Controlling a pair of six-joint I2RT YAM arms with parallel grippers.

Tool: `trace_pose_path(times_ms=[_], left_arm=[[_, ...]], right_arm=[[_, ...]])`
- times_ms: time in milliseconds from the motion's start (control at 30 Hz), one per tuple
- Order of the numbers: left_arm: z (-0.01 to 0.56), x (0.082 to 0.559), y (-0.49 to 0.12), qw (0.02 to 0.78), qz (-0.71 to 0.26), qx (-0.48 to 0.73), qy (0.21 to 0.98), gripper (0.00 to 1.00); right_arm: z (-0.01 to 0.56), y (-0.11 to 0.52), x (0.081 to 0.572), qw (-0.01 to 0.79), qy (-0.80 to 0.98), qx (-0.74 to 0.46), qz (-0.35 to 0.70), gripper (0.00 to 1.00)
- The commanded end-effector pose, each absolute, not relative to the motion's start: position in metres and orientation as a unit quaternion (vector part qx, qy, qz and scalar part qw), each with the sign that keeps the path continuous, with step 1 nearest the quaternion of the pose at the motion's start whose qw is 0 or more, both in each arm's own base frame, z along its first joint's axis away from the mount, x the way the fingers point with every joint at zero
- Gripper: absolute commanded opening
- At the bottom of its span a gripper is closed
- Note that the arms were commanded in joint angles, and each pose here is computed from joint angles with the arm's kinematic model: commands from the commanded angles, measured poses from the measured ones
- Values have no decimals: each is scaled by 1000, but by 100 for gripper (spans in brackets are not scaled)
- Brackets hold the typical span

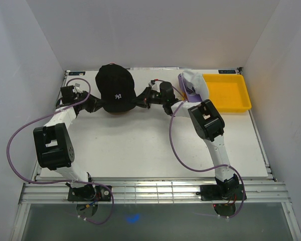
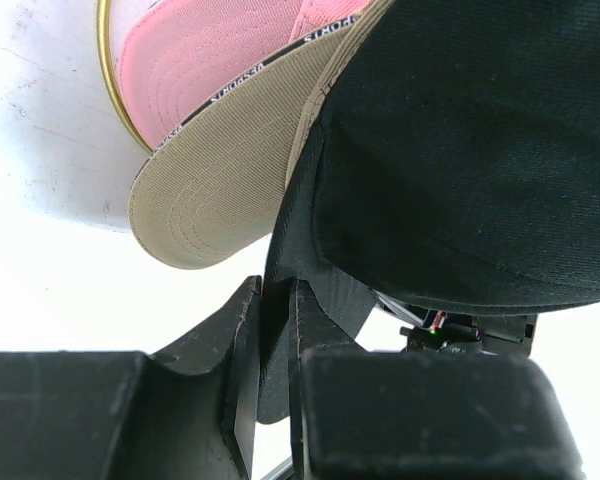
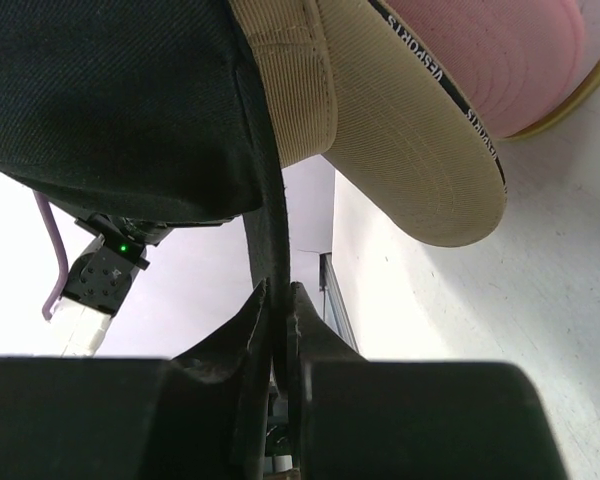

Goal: Stack the hats

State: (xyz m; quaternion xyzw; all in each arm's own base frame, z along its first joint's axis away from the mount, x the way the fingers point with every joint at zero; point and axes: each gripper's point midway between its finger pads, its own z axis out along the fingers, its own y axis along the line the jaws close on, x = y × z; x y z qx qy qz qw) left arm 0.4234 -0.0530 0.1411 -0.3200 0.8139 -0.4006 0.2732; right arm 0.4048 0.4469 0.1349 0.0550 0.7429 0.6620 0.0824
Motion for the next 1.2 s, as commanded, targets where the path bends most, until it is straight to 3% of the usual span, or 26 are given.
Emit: trace_pose_path(times_ms=[0, 200, 367, 700, 1167], left_arm=[[129, 419, -58, 254, -379, -325, 828, 0], [124, 418, -58, 251, -372, -328, 832, 1], [122, 416, -58, 251, -367, -328, 834, 10], [121, 414, -56, 253, -359, -327, 837, 20], [124, 411, -54, 257, -350, -328, 839, 33]], right_arm=[[95, 462, 367, 23, 773, 30, 633, 8], [88, 460, 366, 20, 780, 34, 625, 8], [85, 459, 365, 21, 783, 34, 620, 9], [86, 459, 365, 24, 786, 30, 618, 21], [89, 457, 365, 30, 790, 24, 612, 27]])
